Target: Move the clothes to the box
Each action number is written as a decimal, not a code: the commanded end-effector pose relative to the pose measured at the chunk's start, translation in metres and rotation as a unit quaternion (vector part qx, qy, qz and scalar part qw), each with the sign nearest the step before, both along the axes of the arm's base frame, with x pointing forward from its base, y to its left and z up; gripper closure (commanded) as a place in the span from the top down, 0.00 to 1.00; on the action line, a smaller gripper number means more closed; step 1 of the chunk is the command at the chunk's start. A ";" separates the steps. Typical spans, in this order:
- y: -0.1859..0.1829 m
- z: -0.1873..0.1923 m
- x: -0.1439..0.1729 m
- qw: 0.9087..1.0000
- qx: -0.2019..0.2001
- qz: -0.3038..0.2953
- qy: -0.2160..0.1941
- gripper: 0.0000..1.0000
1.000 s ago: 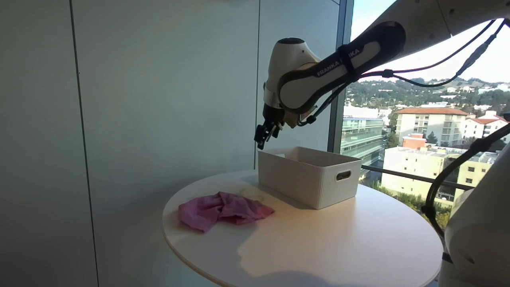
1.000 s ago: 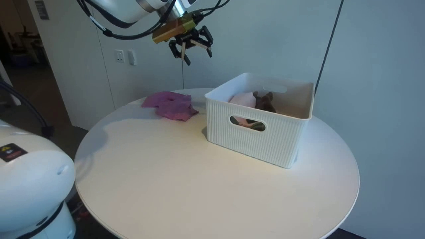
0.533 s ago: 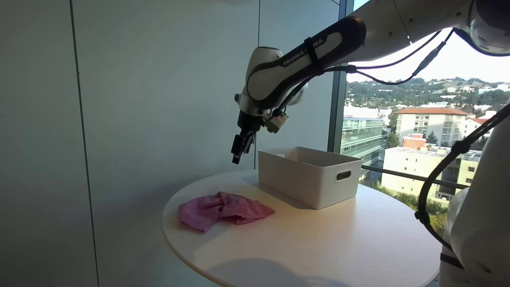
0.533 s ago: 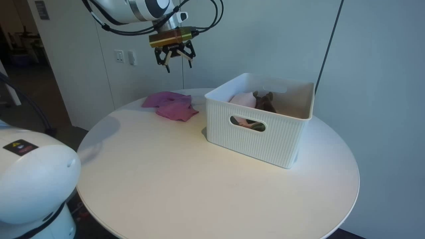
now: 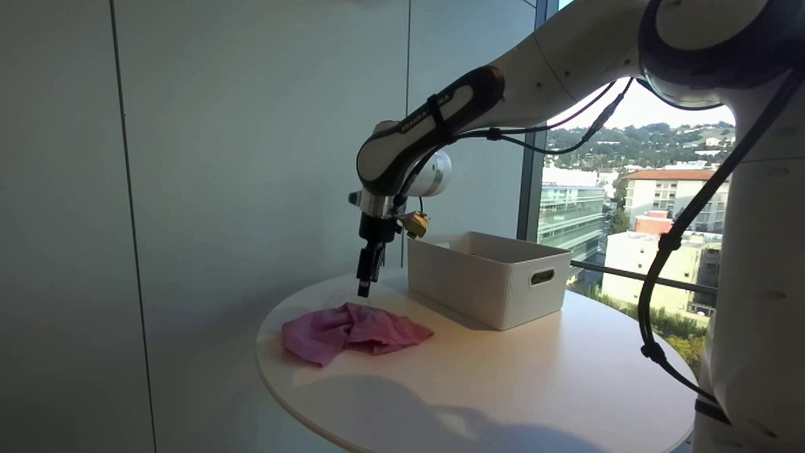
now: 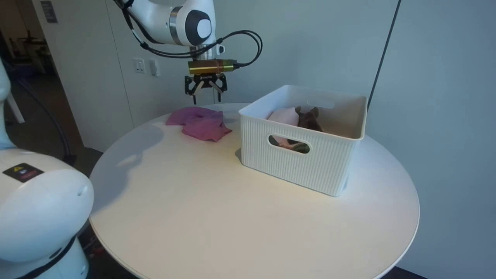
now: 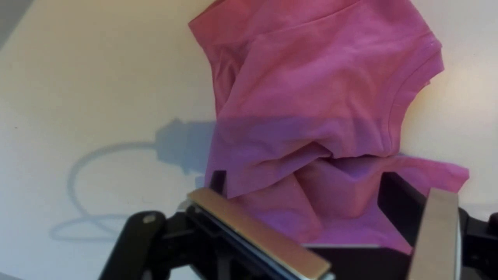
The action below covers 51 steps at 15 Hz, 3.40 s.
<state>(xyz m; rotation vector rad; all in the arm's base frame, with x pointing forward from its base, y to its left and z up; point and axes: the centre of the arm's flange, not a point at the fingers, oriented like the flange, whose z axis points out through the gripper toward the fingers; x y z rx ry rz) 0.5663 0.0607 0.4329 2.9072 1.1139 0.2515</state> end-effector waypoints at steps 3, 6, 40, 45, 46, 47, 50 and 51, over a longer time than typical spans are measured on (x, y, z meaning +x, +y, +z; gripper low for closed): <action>0.024 -0.029 0.027 0.999 -0.026 0.016 0.027 1.00; 0.030 -0.056 0.035 0.999 -0.028 0.018 0.043 1.00; -0.197 0.186 -0.176 0.875 -0.242 -0.390 -0.157 0.08; -0.231 0.200 -0.142 0.888 -0.229 -0.344 -0.204 0.09; -0.239 0.199 -0.132 0.890 -0.223 -0.340 -0.205 0.09; -0.247 0.198 -0.123 0.893 -0.215 -0.339 -0.206 0.08; -0.272 0.186 -0.097 0.902 -0.184 -0.341 -0.191 0.11; -0.276 0.183 -0.090 0.905 -0.171 -0.342 -0.187 0.39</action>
